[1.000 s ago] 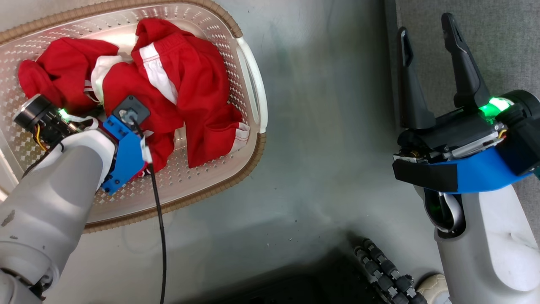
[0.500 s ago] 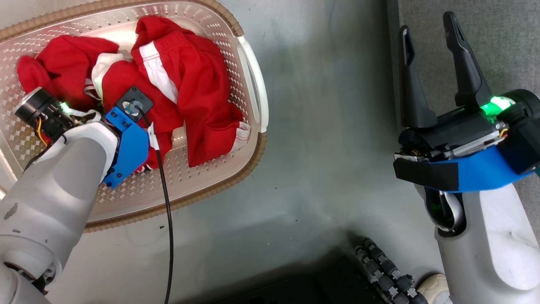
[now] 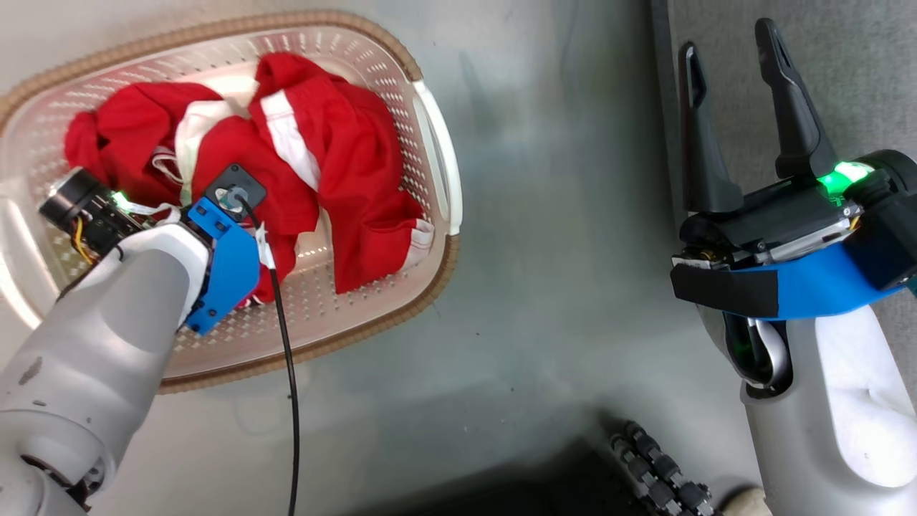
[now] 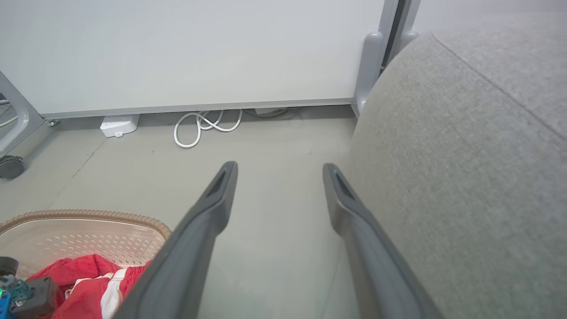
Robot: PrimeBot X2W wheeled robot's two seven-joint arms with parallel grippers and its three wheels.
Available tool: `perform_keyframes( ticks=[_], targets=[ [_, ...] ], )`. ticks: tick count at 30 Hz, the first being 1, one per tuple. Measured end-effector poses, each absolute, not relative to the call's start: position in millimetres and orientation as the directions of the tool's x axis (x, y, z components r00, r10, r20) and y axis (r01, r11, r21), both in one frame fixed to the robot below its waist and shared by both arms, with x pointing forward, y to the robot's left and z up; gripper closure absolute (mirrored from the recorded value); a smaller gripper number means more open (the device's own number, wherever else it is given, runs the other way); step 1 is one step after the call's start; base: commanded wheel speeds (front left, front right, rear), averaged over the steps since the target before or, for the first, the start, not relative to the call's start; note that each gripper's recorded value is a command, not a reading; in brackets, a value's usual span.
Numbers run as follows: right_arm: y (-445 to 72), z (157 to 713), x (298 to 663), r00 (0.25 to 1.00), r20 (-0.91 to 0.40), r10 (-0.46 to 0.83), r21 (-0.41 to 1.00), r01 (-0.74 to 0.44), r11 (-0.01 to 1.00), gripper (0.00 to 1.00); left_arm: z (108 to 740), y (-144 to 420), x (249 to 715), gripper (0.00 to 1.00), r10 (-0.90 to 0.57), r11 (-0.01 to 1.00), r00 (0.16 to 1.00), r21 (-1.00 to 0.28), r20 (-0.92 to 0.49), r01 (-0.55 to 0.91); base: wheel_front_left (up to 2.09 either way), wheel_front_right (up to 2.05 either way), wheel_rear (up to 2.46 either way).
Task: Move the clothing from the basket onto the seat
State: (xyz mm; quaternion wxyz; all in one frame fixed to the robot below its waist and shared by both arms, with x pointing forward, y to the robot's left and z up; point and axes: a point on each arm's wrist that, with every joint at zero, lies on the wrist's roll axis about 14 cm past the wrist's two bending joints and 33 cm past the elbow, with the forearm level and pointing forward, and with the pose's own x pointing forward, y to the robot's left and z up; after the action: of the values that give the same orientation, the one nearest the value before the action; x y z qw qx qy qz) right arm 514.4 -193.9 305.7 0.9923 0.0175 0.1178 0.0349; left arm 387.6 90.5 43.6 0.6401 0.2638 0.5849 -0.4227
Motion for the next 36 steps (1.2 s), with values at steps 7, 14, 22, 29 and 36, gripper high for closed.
perform_keyframes(
  ticks=[7, 14, 22, 29, 36],
  targets=[
    [-189, 331, 521, 0.980, -0.178, 0.083, 0.040, -0.077, 0.996, 0.00, 74, 75, 394, 1.00, -0.309, 0.519, 0.020, -0.151, -0.951, 0.842, 0.00, 0.00, 0.00],
    [-178, 359, 526, 0.987, -0.121, 0.105, 0.043, -0.101, 0.994, 0.00, 116, 58, 407, 1.00, -0.403, 0.552, 0.124, -0.132, -0.907, 0.824, 0.00, 0.00, 0.00],
    [-166, 392, 523, 0.990, -0.064, 0.127, 0.044, -0.124, 0.991, 0.00, 170, 49, 425, 1.00, -0.485, 0.607, 0.276, -0.092, -0.830, 0.790, 0.00, 0.00, 0.00],
    [-158, 420, 513, 0.990, -0.021, 0.141, 0.046, -0.140, 0.989, 0.00, 221, 44, 438, 1.00, -0.532, 0.661, 0.409, -0.061, -0.741, 0.748, 0.00, 0.00, 0.00],
    [-148, 446, 500, 0.987, 0.015, 0.159, 0.047, -0.159, 0.986, 0.00, 275, 40, 453, 1.00, -0.553, 0.709, 0.526, -0.033, -0.645, 0.705, 0.00, 0.00, 0.00]
  ],
)
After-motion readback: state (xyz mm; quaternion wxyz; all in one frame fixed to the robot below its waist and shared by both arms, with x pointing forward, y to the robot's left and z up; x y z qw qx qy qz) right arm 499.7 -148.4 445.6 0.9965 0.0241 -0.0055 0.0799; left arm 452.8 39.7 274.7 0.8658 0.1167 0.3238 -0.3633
